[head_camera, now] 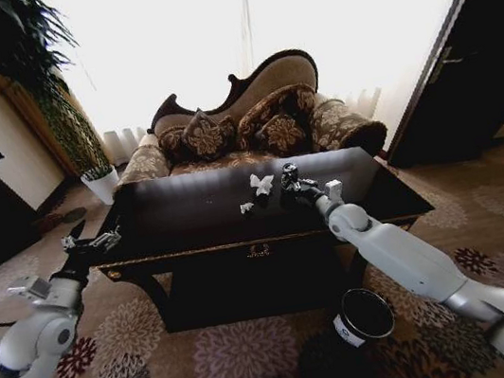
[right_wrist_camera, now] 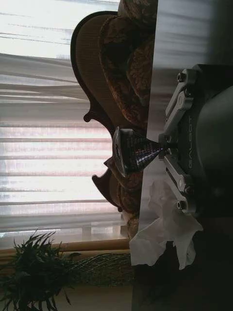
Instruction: Move to the front of the table and place the trash on the table into the trash bin.
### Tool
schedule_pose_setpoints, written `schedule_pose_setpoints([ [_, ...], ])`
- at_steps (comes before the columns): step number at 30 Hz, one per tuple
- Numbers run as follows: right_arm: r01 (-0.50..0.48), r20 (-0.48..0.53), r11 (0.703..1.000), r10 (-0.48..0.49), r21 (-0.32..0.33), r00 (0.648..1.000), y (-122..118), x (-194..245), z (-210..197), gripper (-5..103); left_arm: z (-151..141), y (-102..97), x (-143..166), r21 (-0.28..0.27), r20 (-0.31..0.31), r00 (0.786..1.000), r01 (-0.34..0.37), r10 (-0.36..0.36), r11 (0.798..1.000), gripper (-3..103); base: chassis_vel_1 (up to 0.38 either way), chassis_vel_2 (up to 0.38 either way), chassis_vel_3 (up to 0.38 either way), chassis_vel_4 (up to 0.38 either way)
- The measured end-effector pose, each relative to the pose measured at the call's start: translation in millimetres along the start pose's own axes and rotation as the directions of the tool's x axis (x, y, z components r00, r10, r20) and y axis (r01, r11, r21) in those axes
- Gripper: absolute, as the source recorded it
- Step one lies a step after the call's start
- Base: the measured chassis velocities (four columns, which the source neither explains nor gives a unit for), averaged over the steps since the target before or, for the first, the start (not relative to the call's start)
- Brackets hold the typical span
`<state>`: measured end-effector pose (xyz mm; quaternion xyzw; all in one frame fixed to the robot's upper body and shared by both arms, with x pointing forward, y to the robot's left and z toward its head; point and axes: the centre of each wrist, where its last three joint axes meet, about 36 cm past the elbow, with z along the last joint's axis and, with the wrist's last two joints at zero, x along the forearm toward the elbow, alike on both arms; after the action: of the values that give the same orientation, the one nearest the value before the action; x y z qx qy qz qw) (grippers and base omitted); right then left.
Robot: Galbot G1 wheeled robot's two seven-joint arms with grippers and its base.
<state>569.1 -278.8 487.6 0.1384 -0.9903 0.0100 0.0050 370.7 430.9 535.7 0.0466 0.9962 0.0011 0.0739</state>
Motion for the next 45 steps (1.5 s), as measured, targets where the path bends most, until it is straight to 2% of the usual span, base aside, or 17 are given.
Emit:
schedule_pose_setpoints([
  [6, -0.009, 0.034, 1.000, 0.009, -0.015, 0.999, -1.1, 22.3, -13.9, 0, 0.0, 0.0, 0.0, 0.000, 0.000, 1.000, 0.000, 0.000, 1.000, 100, 0.000, 0.000, 0.000, 0.000],
  [11, -0.020, 0.065, 0.998, 0.024, -0.053, 0.998, -5.2, 66.3, -26.3, 0, 0.0, 0.0, 0.0, 0.000, 0.000, 1.000, 0.000, 0.000, 1.000, 100, 0.000, 0.000, 0.000, 0.000],
  [14, -0.031, 0.046, 0.996, 0.035, -0.085, 0.998, -3.8, 102.1, -17.2, 0, 0.0, 0.1, 0.0, 0.000, 0.000, 1.000, 0.001, -0.001, 1.000, 100, 0.000, 0.000, 0.000, 0.000],
  [19, -0.045, 0.070, 0.991, 0.054, -0.123, 0.996, 2.4, 154.4, -16.3, 0, 0.0, 0.0, 0.0, 0.000, 0.000, 1.000, 0.000, 0.000, 1.000, 100, 0.000, 0.000, 0.000, 0.000],
  [29, -0.111, 0.075, 0.975, 0.127, -0.193, 0.989, 14.4, 225.8, 0.3, 0, 0.0, 0.0, 0.0, 0.000, 0.000, 1.000, 0.000, 0.000, 1.000, 100, 0.000, 0.000, 0.000, 0.000],
  [36, -0.181, 0.056, 0.973, 0.190, -0.141, 0.980, 13.2, 266.6, 46.6, 0, 0.0, 0.0, 0.0, 0.000, 0.000, 1.000, 0.000, 0.000, 1.000, 100, 0.000, 0.000, 0.000, 0.000],
  [41, -0.289, -0.008, 0.935, 0.294, -0.204, 0.956, 14.7, 302.2, 93.3, 0, 0.0, 0.0, 0.0, 0.000, 0.000, 1.000, 0.000, 0.000, 1.000, 100, 0.000, 0.000, 0.000, 0.000],
  [42, -0.289, -0.008, 0.935, 0.294, -0.204, 0.956, 14.7, 302.2, 93.3, 0, 0.0, 0.0, 0.0, 0.000, 0.000, 1.000, 0.000, 0.000, 1.000, 100, 0.000, 0.000, 0.000, 0.000],
  [45, -0.360, -0.063, 0.906, 0.355, -0.224, 0.933, 11.5, 318.7, 127.0, 0, -0.1, 0.0, 0.0, 0.000, 0.000, 1.000, 0.000, 0.000, 1.000, 100, 0.000, 0.000, 0.000, 0.000],
])
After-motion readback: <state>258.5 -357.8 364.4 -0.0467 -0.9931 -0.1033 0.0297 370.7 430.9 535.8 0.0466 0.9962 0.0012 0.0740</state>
